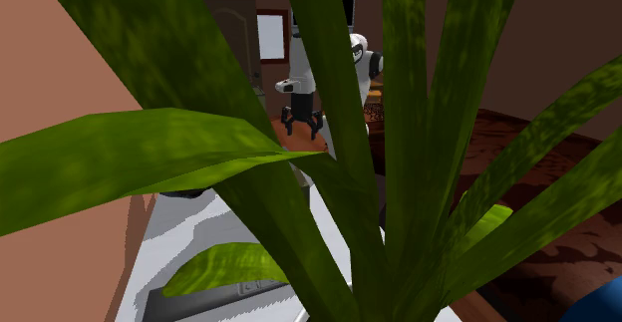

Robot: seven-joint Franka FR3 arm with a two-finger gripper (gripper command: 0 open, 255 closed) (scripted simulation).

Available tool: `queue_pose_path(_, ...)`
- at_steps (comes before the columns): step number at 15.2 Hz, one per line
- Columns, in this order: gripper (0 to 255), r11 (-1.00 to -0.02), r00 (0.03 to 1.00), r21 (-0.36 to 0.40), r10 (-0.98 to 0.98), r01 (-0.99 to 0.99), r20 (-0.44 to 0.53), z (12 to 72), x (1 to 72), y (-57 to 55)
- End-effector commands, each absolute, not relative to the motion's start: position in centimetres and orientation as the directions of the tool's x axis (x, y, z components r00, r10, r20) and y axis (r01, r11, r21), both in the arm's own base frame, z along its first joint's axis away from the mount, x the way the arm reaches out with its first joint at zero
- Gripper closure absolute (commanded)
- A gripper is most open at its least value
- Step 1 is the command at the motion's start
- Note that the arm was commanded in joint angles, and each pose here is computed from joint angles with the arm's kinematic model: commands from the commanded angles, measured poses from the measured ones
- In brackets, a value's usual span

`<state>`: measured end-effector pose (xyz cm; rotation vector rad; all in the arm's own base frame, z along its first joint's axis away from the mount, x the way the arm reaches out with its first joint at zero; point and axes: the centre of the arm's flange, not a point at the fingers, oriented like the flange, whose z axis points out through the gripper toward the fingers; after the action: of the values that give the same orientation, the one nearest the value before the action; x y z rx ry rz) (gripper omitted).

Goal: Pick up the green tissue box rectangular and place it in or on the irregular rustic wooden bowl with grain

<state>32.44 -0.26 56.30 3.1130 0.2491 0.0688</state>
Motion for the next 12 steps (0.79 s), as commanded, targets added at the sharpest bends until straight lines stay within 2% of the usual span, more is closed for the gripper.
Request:
queue_pose_path(1, 0, -0.987, 0.986, 0.021, 0.159, 0.159, 0.042, 56.3, 32.4, -0.3)
queue_pose_path(6, 0, -0.94, 0.955, 0.175, 0.294, 0.294, -0.027, 58.6, 38.7, 3.3)
queue_pose_path(12, 0, -0.827, 0.893, 0.338, 0.43, 0.45, -0.136, 60.2, 45.6, 9.0)
